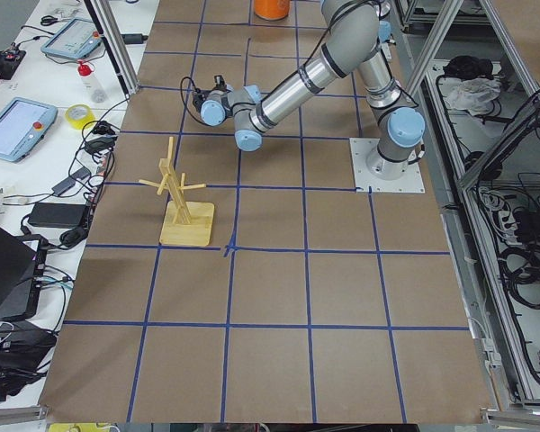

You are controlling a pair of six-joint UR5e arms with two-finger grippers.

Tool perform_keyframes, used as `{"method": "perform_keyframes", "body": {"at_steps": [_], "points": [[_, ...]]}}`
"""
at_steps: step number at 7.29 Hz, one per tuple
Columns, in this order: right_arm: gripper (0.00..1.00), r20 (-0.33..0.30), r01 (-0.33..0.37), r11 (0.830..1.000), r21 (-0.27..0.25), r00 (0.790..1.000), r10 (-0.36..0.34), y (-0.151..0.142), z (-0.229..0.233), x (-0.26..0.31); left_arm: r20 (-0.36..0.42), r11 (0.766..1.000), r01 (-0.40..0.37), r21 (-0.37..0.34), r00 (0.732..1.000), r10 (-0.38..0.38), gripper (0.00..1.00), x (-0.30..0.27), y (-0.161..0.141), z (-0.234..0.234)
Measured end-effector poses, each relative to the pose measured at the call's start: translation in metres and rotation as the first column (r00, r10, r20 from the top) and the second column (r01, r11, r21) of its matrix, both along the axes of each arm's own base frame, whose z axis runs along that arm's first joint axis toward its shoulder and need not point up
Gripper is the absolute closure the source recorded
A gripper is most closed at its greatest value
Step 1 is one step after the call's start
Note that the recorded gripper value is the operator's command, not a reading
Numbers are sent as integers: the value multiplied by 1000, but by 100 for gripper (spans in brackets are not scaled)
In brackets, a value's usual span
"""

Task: Flip cup
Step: 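Grasp the lying cup with the left gripper and lift it, then rotate the cup upright with the left gripper and lower it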

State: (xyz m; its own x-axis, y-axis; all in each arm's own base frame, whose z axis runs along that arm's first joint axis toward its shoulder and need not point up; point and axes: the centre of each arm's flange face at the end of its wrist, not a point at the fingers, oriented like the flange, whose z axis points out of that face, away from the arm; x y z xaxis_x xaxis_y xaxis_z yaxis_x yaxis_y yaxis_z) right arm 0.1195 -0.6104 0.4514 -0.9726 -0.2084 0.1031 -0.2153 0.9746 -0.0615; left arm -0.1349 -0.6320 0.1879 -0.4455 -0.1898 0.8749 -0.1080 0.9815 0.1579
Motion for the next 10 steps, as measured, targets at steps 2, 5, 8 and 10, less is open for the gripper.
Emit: {"method": "perform_keyframes", "body": {"at_steps": [2,5,8,10], "points": [[0,0,1,1000,-19,1000,-1,7,14,0,148,996,-80,-26,986,83,100,5,-27,66],[0,0,0,999,-41,1000,0,16,28,1,672,969,129,-211,739,48,100,11,-47,114],[0,0,0,999,-52,1000,0,26,41,3,926,856,514,-46,343,-156,100,42,-48,103],[0,15,62,998,-3,998,-62,45,51,4,942,822,568,30,259,-213,100,49,-49,88]]}}
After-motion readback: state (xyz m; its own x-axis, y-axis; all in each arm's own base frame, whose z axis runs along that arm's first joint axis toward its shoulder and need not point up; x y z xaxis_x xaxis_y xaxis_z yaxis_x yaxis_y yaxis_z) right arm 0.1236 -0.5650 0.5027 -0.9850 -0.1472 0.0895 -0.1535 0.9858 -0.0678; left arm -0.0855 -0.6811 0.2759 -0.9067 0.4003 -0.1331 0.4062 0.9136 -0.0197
